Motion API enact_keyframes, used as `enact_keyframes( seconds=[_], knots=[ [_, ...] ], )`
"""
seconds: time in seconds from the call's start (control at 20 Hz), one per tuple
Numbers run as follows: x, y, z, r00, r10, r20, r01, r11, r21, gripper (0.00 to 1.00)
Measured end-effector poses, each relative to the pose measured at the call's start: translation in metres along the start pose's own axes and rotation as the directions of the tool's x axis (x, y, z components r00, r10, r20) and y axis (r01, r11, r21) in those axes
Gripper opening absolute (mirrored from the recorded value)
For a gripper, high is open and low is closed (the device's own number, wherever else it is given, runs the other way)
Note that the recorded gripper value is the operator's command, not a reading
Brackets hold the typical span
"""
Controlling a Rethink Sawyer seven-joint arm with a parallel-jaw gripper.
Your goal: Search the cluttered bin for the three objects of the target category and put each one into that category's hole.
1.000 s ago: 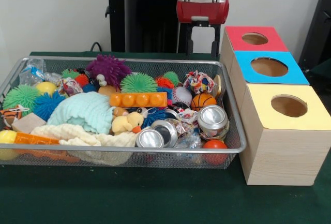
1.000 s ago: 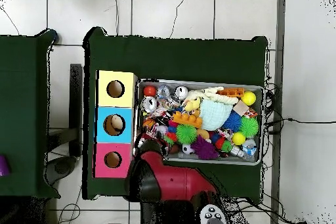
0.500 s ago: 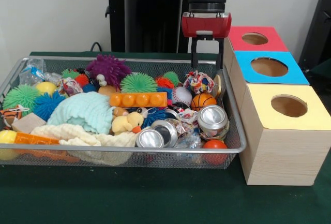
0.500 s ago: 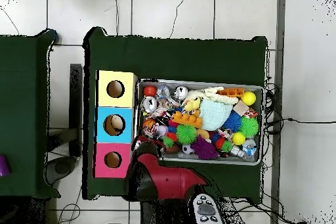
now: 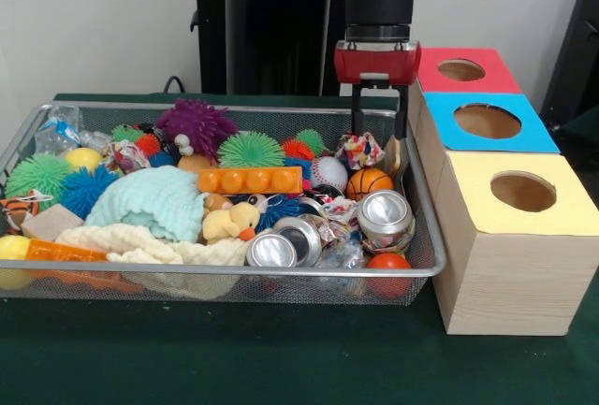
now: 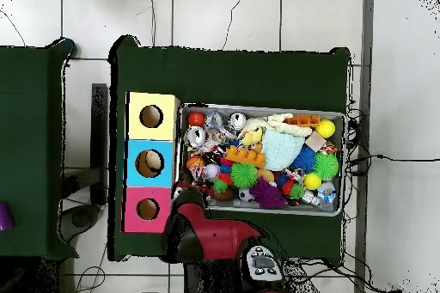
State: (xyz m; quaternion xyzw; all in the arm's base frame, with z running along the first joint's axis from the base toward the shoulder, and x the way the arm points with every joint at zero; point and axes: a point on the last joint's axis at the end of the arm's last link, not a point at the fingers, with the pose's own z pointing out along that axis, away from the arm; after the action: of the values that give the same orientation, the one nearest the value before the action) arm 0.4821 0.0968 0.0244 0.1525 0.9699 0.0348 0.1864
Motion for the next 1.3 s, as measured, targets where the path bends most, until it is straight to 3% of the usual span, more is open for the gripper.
enact_keyframes(
  seconds=[0.6,1.3],
  knots=[
    [0.002,-0.005,0.002,0.9999,-0.011,-0.004,0.011,0.9999,0.003,1.0],
    [-0.011,-0.014,0.016,0.9988,-0.03,0.038,0.029,0.9992,0.027,1.0]
  ],
)
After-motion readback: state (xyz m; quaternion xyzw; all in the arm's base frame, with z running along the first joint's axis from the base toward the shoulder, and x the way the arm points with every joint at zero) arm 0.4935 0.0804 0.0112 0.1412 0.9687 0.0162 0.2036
